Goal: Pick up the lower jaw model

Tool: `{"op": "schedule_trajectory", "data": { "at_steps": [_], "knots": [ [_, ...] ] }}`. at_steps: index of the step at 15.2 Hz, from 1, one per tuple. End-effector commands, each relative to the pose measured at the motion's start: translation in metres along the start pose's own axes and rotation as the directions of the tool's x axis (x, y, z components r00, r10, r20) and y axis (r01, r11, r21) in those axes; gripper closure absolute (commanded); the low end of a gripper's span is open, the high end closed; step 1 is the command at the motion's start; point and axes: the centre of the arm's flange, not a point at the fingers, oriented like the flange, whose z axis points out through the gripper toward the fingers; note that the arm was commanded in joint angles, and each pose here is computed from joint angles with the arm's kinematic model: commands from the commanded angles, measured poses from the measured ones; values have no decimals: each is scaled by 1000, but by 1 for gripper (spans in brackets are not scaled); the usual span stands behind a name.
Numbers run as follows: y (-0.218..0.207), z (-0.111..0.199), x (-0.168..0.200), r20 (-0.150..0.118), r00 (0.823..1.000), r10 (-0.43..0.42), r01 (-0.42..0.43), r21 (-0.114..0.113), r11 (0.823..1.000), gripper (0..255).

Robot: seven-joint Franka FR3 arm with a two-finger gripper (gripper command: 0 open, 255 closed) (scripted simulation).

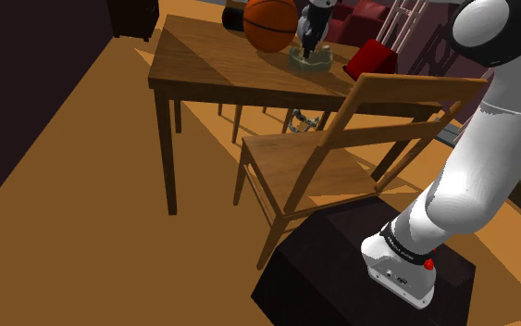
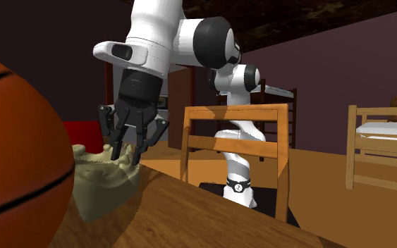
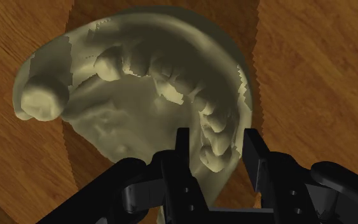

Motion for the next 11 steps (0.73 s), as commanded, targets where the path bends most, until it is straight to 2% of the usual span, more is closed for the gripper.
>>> {"op": "schedule_trajectory", "data": {
  "at_steps": [1,9,11],
  "knots": [
    [3,-13,1,-1,1000,0,0,-1,1000,255],
    [12,-54,1,-1,1000,0,0,-1,1000,255],
    [12,-54,1,-1,1000,0,0,-1,1000,255]
  ]
}}
